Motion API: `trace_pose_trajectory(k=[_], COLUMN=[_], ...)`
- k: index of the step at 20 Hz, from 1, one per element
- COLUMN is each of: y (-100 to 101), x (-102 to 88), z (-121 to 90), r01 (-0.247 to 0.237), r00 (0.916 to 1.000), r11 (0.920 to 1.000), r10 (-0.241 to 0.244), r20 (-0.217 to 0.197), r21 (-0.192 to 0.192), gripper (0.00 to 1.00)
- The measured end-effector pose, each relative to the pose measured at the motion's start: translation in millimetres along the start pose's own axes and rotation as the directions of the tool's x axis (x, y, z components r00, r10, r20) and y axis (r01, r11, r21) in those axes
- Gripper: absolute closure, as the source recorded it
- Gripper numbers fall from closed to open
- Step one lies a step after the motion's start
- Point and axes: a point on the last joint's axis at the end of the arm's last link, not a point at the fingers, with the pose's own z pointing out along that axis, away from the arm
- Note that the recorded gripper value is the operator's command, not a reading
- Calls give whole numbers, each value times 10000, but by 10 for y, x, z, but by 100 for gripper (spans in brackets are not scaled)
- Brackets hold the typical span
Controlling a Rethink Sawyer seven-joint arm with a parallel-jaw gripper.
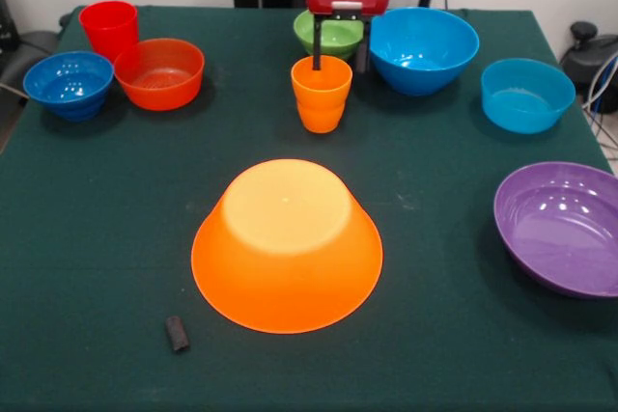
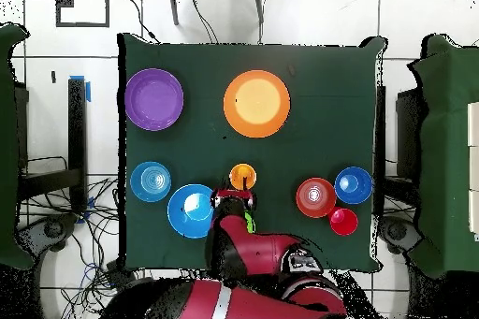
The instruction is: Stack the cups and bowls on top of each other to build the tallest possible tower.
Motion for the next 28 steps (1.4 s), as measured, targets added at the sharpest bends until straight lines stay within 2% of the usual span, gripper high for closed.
trace_pose_trajectory(k=[5, 14, 22, 28], y=[-21, 24, -29, -31], x=[-96, -193, -188, -95], z=[83, 223, 334, 450], r01=[-12, -131, -205, -222], r00=[10000, 9986, 9968, 9953], r11=[10000, 9999, 9998, 9997], r10=[12, 125, 202, 217], r20=[7, -521, -775, -939], r21=[16, -99, -31, -52], gripper=[0, 0, 0, 0])
